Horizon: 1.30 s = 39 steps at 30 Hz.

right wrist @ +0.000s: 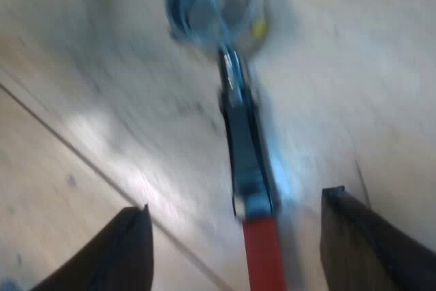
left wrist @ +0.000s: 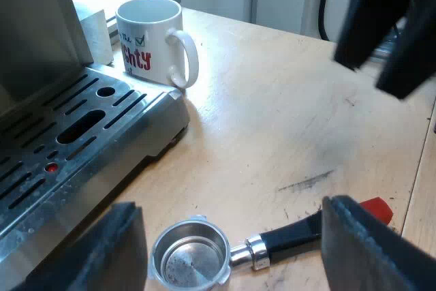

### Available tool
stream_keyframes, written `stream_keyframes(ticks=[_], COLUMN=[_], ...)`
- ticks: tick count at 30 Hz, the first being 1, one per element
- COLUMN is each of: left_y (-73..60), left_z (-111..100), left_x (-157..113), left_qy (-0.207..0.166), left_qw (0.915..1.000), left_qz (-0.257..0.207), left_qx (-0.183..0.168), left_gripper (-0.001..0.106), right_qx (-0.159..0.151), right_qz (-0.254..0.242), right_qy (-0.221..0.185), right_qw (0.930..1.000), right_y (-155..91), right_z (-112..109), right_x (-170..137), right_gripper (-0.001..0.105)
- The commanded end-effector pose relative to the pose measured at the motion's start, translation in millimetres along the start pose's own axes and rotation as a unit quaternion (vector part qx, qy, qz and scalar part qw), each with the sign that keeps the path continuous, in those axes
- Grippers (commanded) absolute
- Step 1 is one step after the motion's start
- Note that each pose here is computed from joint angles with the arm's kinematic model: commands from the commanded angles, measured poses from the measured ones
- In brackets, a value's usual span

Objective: Grind coffee beans and then tamp

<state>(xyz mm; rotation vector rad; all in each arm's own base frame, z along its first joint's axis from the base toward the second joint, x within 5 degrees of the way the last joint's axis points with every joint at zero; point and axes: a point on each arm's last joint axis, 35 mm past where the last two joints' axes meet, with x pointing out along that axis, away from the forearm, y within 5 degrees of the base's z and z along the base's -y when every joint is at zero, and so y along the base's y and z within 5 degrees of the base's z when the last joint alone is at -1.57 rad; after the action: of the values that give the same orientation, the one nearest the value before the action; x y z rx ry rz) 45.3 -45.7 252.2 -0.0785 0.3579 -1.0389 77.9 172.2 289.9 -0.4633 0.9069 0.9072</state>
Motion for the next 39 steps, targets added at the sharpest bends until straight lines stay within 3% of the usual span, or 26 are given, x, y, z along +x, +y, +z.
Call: stream_keyframes(ticks=[1,5,9,11,19,24,30,39], left_y=[-0.7,-0.7,-0.7,-0.5,0.4,4.0,8.9,12.3], left_z=[2.1,2.1,2.1,2.1,2.1,2.4,2.8,5.2], left_x=[0.2,0.2,0.2,0.2,0.2,-0.1,-1.0,0.7], left_qy=[-0.005,-0.005,-0.005,-0.005,-0.006,-0.010,-0.020,-0.010], left_qw=[1.0000,1.0000,1.0000,1.0000,0.9999,0.9982,0.9910,0.9861], left_qz=[-0.007,-0.007,-0.006,-0.004,0.009,0.059,0.129,0.161], left_qx=[0.002,0.002,0.002,0.002,0.002,-0.005,-0.030,-0.040], left_gripper=[0.058,0.058,0.058,0.058,0.058,0.058,0.058,0.058], right_qx=[-0.014,-0.043,-0.108,-0.120,-0.117,-0.120,-0.144,-0.149], right_qz=[-0.004,-0.007,-0.017,-0.019,-0.016,-0.014,-0.022,-0.011], right_qy=[-0.056,-0.088,-0.143,-0.151,-0.185,-0.251,-0.293,-0.287], right_qw=[0.9984,0.9952,0.9837,0.9811,0.9756,0.9605,0.9449,0.9462], right_y=[-0.2,0.7,2.2,2.4,2.6,3.3,3.4,3.9], right_z=[11.5,19.4,30.9,30.6,17.1,13.4,11.0,4.9], right_x=[-5.2,-4.7,-3.6,-0.9,25.2,37.8,42.8,50.3], right_gripper=[0.055,0.055,0.055,0.055,0.055,0.055,0.055,0.055])
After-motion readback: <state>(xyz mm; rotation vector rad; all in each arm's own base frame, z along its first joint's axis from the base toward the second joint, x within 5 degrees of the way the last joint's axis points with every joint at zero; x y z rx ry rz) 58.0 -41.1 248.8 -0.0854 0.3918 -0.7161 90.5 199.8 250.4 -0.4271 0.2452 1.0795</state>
